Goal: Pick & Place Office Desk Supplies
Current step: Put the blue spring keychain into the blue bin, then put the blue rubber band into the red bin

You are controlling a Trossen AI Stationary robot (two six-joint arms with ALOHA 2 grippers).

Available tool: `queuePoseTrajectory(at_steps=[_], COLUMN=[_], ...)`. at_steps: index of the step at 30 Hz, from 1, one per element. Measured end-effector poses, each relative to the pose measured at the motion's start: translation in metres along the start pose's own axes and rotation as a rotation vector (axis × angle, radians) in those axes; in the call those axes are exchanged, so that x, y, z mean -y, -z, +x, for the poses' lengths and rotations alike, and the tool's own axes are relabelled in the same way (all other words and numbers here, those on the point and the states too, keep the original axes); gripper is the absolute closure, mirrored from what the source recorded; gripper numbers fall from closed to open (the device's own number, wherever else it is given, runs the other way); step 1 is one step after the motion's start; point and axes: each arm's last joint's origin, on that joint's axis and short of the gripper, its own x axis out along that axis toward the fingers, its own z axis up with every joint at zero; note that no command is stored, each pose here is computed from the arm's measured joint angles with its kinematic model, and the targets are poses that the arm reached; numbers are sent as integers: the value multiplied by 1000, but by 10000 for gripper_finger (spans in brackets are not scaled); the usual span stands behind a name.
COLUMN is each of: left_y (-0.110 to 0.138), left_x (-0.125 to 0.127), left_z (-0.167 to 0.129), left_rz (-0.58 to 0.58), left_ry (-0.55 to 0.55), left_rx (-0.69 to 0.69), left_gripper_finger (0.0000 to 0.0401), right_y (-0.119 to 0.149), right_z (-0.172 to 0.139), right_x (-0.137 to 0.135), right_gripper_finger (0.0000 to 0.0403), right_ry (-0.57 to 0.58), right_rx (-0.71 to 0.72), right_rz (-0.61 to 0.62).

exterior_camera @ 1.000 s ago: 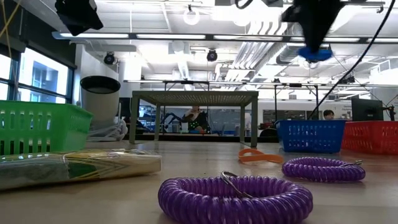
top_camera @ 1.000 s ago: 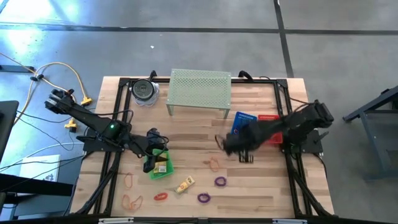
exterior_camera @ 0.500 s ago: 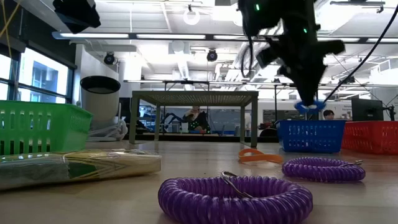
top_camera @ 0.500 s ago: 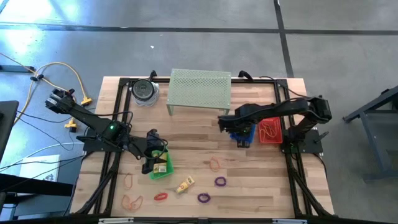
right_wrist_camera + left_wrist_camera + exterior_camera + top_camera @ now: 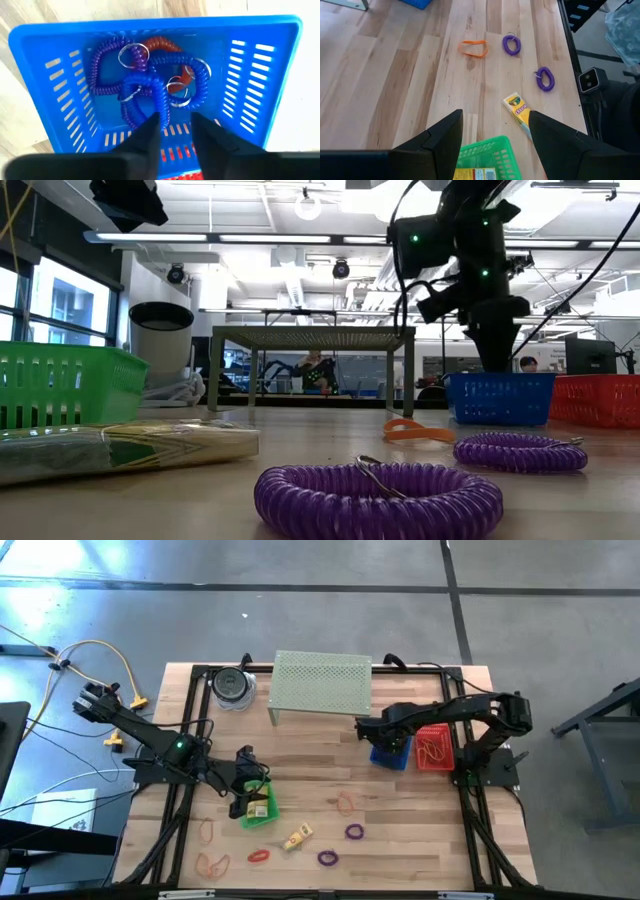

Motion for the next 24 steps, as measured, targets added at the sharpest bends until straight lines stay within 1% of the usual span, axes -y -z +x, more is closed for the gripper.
queuePoseTrajectory(at_steps=[5,7,9,13,15,17,21,24], left_y=[0,0,0,-2,-4,-7,-8,-5], left_x=[0,0,0,-2,-4,-8,-21,-37], left_z=[0,0,0,-1,-4,-7,-19,-29], left_rz=[-2,-7,-28,-40,-42,-49,-79,-150], left_ry=[0,0,0,-5,-9,-16,-60,-135], left_rx=[0,0,0,9,17,30,27,-7], left_gripper_finger=[180,180,180,180,180,180,180,180], right_y=[1,0,1,2,0,0,4,13], right_z=[0,0,-1,-10,-19,-32,-63,-86], right_x=[0,1,1,1,0,-1,-8,-15], right_gripper_finger=[225,198,182,172,171,170,170,170], right_ry=[7,37,100,172,215,232,201,163], right_rx=[-4,3,8,0,29,66,177,275], right_rz=[-5,-7,-3,-24,-18,-10,17,44])
